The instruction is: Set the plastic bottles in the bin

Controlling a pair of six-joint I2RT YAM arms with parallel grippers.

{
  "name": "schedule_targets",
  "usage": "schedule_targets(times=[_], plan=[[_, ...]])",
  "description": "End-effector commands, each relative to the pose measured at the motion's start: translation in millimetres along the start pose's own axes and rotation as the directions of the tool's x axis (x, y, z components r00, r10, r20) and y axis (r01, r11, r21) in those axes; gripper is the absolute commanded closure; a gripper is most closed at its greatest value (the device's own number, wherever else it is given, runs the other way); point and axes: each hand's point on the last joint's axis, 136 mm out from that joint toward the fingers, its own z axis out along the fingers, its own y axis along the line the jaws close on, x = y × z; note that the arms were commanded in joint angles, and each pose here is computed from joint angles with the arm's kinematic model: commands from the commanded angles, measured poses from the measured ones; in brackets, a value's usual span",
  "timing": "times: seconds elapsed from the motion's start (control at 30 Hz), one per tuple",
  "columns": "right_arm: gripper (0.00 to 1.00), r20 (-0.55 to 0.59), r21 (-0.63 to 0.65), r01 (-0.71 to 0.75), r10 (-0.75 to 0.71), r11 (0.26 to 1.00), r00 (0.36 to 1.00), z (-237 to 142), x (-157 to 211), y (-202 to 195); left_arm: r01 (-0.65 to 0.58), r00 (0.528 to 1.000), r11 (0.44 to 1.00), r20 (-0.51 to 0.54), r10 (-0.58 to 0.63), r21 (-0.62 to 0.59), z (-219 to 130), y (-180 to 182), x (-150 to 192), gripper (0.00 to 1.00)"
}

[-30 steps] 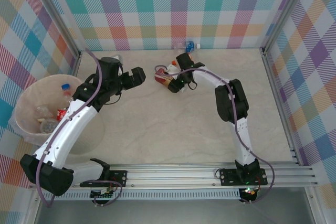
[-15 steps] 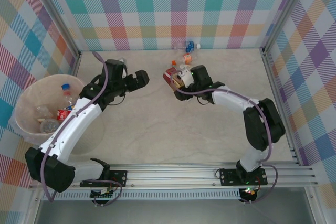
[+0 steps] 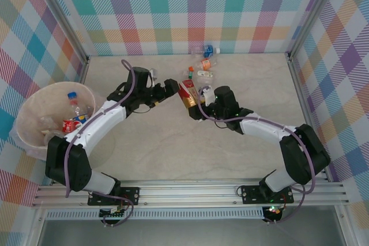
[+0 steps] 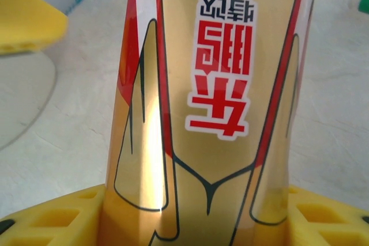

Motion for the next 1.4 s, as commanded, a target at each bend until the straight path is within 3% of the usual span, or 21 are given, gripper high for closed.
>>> schedule_targets(times=[0.0,0.43,0.73,0.9,1.03,1.27,1.37], plan=[[0.53,0.086,-0.101,0.015,-0.006,0.995,0.996,-2.8,-23.4,24.4,-0.017,1.0,0.991,0.005,0.017,0.129,4.5,-27.2,-0.8,0.0],[0.52,0.092,-0.275,0.074,-0.05,0.959,0.994,3.7,-34.5,70.1,-0.006,1.0,0.996,-0.014,0.007,0.085,31.9,-20.5,3.8,0.0],[0.48,0.051,-0.295,0.086,-0.074,0.952,0.996,5.9,-32.8,74.8,-0.003,1.0,0.994,0.012,0.002,0.105,24.0,-26.5,1.0,0.34],[0.34,0.044,-0.305,0.105,-0.096,0.946,0.994,0.8,-32.6,78.3,0.0,1.0,0.995,0.031,-0.003,0.095,18.1,-27.6,-1.9,0.38],[0.16,0.05,-0.3,0.13,-0.12,0.945,0.991,-6.7,-32.9,79.5,0.005,0.999,0.997,0.051,-0.009,0.078,14.3,-25.2,-5.6,0.38],[0.01,0.102,-0.273,0.172,-0.149,0.947,0.984,-27.2,-39.1,81.1,0.014,0.996,0.999,0.085,-0.017,0.037,6.2,-18.1,-11.9,0.39],[0.0,0.16,-0.211,0.174,-0.141,0.962,0.977,-37.2,-49.3,75.3,0.003,0.994,1.0,0.108,-0.004,0.006,-1.0,-15.2,-16.5,0.39]])
